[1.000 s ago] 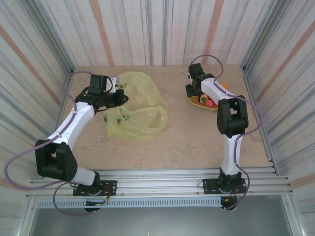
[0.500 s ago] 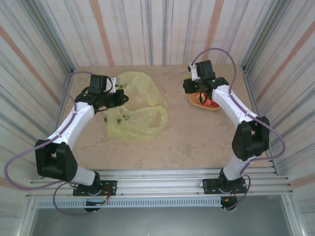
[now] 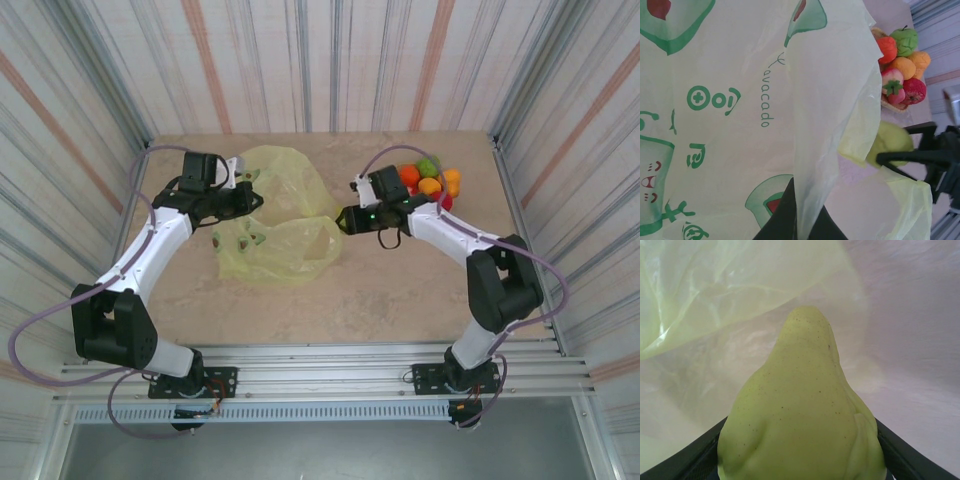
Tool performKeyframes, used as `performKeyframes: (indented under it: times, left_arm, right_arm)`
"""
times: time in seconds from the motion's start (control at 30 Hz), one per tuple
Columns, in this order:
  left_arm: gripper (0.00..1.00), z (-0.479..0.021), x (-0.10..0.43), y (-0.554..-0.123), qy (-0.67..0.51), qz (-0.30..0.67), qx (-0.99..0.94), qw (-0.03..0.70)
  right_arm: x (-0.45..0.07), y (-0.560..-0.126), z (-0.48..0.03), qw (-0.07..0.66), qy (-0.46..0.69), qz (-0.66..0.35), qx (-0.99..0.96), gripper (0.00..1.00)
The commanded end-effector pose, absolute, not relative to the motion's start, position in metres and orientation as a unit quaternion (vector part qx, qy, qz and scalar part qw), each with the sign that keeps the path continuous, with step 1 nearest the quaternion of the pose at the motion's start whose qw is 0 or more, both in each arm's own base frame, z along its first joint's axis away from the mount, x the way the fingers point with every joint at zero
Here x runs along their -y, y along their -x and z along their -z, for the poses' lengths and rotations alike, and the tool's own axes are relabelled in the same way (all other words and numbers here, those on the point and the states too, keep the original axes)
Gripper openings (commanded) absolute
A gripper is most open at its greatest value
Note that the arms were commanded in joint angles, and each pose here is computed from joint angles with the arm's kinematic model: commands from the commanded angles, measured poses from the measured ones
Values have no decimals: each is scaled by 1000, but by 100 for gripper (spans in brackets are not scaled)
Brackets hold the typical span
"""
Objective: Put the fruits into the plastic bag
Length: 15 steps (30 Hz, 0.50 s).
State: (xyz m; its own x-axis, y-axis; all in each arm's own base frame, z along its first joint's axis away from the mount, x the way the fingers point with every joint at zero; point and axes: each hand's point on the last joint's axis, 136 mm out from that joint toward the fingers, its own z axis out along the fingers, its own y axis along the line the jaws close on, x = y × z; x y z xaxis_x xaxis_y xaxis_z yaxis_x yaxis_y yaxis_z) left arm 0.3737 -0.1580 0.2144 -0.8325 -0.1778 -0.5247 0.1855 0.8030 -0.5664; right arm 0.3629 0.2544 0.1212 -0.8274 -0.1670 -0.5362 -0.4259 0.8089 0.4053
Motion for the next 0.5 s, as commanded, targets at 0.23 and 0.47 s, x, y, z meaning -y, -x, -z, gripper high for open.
performKeyframes:
  times: [0.23, 0.47]
  left_arm:
    - [0, -218, 172, -365, -22, 325, -901, 288]
    - [0, -216, 182, -361, -31, 333, -901, 278]
  right_arm:
    - [-296, -314, -126, 215, 175, -343, -898, 46]
    - [-323, -293, -128, 222, 191, -371, -881, 45]
